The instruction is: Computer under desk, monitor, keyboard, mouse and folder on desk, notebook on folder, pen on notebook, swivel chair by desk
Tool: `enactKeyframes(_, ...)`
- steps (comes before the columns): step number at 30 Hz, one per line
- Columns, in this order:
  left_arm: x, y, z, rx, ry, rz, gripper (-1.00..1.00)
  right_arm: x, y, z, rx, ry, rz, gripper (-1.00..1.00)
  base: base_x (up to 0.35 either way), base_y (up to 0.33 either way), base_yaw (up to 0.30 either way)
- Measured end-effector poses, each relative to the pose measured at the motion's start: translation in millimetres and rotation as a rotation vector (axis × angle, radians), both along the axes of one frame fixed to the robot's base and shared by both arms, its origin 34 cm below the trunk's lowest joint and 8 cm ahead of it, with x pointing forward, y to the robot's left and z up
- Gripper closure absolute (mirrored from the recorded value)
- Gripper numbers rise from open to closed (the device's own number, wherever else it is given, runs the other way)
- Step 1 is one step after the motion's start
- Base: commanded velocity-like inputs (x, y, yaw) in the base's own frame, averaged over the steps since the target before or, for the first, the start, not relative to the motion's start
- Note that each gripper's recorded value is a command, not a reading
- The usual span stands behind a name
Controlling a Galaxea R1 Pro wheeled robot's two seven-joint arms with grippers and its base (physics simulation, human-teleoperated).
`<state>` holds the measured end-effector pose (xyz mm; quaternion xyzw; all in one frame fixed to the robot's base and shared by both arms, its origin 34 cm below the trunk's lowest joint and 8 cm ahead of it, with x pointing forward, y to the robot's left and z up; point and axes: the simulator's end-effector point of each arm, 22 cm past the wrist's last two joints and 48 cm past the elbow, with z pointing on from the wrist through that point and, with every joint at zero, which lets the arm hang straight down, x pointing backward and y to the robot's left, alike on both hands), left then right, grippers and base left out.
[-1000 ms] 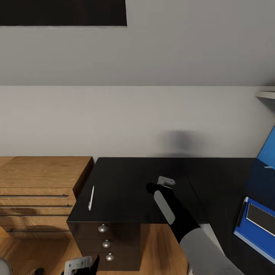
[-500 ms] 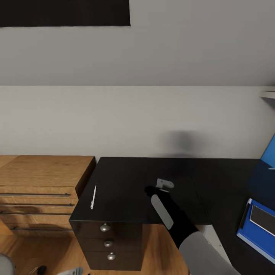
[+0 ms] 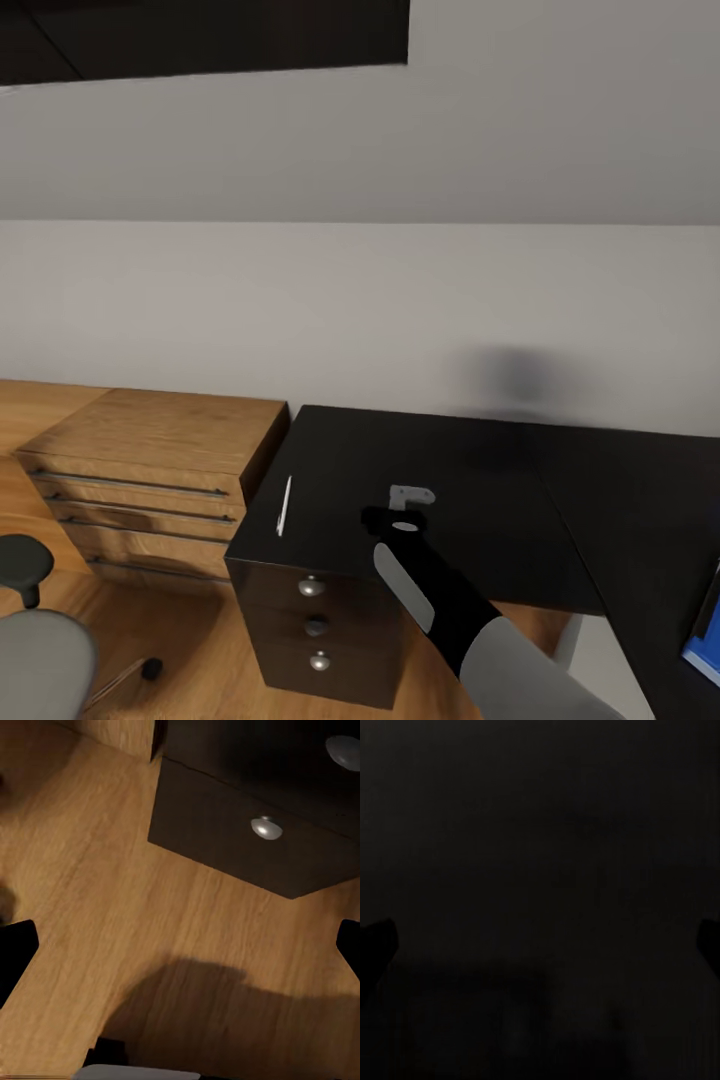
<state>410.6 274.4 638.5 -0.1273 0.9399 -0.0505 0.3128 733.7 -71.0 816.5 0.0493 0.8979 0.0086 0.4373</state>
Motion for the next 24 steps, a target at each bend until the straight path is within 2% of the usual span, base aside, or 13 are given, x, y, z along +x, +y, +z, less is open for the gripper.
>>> enactKeyframes(1,-0.1,0.0,-0.2,0.0,0.001,0.0,-1.0,0.0,0.0,-0.4,0.0,0.001,0.0,-1.0,0.0,0.0,0.265)
enactKeyframes(2,0.9,0.9,0.2,0.002,-0.008,0.005,-1.0,-5.2,11.0,-3.7,-0.031,-0.006,0.042,-1.0,0.0,0.0,0.261)
enactKeyframes(3,1.0,1.4,0.1,0.003,-0.01,0.006,-1.0,-7.3,15.5,-5.5,-0.046,-0.008,0.061,-1.0,0.0,0.0,0.26)
enactKeyframes(6,1.0,1.4,-0.2,0.003,-0.012,0.009,-1.0,-12.4,17.8,-15.6,-0.076,0.003,0.083,-1.0,0.0,0.0,0.257)
enactKeyframes(12,0.5,1.6,-1.1,0.004,-0.011,0.009,-1.0,-14.5,17.4,-22.0,-0.086,0.012,0.088,-1.0,0.031,0.013,0.255)
enactKeyframes(24,2.8,2.8,0.0,0.007,-0.028,0.017,-1.0,-14.9,17.3,-27.7,-0.085,0.019,0.088,-1.0,0.198,0.168,0.25)
